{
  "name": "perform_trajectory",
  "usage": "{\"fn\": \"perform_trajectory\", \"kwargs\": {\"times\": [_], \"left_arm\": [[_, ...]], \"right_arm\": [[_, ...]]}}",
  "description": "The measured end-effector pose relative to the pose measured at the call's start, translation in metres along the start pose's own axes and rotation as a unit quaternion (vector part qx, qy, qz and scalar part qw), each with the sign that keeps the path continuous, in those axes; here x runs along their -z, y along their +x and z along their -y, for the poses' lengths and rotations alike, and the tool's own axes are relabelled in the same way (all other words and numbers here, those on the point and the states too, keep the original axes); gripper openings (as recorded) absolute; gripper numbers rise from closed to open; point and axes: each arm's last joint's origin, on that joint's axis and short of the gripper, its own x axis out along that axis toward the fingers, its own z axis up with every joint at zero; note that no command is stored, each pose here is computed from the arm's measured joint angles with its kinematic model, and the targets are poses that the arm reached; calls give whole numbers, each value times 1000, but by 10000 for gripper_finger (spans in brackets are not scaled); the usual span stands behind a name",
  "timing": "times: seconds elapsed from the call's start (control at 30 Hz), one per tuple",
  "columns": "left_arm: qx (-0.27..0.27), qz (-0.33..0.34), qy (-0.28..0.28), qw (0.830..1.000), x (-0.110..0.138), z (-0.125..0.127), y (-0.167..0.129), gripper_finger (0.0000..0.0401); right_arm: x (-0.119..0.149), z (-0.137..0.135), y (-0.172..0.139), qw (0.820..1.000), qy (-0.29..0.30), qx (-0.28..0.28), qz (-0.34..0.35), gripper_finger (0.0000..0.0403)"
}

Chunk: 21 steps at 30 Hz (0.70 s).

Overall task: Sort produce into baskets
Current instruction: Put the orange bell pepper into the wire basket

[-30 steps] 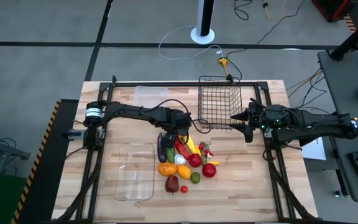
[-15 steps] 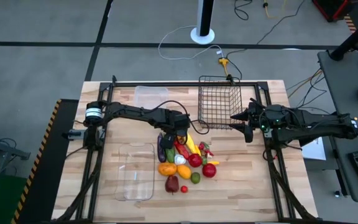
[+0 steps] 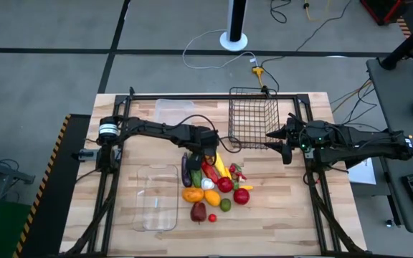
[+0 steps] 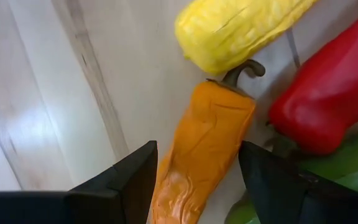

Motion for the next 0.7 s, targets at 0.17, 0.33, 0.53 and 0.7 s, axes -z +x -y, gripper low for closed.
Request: {"fn": "perform_trajectory", "kwargs": {"times": [0.17,0.33,0.53,0.7], "left_arm": [[2,-5,0,1000,3,1,3,208],[4,-9,0,1000,8,4,8,208],[4,-8,-3,1000,9,5,10,197],[-2,-3,-7,1000,7,4,9,162]], "right_arm": [[0,0,0,1000,0,0,0,217],[0,0,0,1000,-1,0,0,217],[0,0,0,1000,-2,0,0,217],[0,0,0,1000,-2,0,0,217]]}}
